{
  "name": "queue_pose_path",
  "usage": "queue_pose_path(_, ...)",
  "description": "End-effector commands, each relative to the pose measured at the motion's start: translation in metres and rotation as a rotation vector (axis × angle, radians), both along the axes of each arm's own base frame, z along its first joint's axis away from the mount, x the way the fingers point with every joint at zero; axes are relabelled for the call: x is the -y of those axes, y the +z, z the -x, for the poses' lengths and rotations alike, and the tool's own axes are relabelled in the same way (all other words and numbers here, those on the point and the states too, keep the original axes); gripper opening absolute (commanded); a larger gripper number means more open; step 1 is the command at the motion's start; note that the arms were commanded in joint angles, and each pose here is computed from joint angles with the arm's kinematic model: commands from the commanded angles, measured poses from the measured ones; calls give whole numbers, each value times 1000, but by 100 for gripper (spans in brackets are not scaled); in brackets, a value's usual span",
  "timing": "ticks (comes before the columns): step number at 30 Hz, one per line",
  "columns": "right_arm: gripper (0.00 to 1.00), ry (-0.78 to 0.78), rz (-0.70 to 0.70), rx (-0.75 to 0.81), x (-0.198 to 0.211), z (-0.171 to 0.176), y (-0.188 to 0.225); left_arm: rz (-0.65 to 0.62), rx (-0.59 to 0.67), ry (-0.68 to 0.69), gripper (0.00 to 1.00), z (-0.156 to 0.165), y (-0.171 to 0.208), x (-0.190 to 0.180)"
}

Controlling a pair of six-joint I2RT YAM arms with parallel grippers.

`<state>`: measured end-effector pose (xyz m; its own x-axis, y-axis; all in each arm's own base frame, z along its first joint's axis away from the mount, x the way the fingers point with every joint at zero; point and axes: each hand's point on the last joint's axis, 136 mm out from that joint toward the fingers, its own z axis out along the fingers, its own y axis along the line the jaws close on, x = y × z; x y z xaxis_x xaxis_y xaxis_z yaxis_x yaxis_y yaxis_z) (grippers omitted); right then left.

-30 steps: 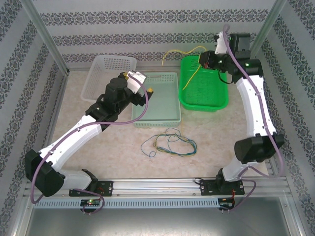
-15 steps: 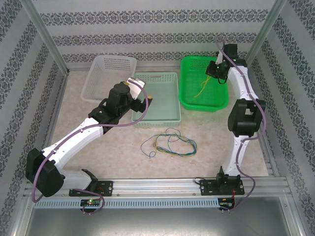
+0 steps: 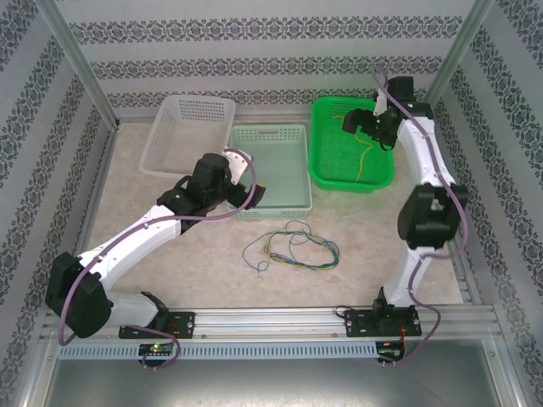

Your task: Untangle the cables

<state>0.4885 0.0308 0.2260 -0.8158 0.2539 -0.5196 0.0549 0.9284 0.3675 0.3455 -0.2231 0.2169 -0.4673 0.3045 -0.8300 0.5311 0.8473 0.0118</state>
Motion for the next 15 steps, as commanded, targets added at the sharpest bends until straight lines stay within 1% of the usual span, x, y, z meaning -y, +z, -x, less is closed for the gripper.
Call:
queue_pose_path(1, 95, 72, 9, -24, -25, 49, -5, 30, -183, -34, 100, 32, -39, 11)
queue_pose_path(3, 93, 120, -35, -76, -44, 84, -22, 38, -192, -30, 100, 37, -43, 10)
queue_pose_path(6, 90, 161, -86, -214, -75, 143, -59, 55, -145, -15, 100, 35, -35, 7)
queue_pose_path(9, 88, 169, 3, -317, -89, 196, -95, 67, -104, -12, 100, 29, -26, 8)
queue_pose_path(13, 87, 119, 42, -385, -91, 244, -124, 71, -101, -72, 100, 26, -18, 20)
queue_pose_path(15, 86, 85, 58, -413, -86, 266, -138, 57, -107, -73, 100, 24, -17, 21)
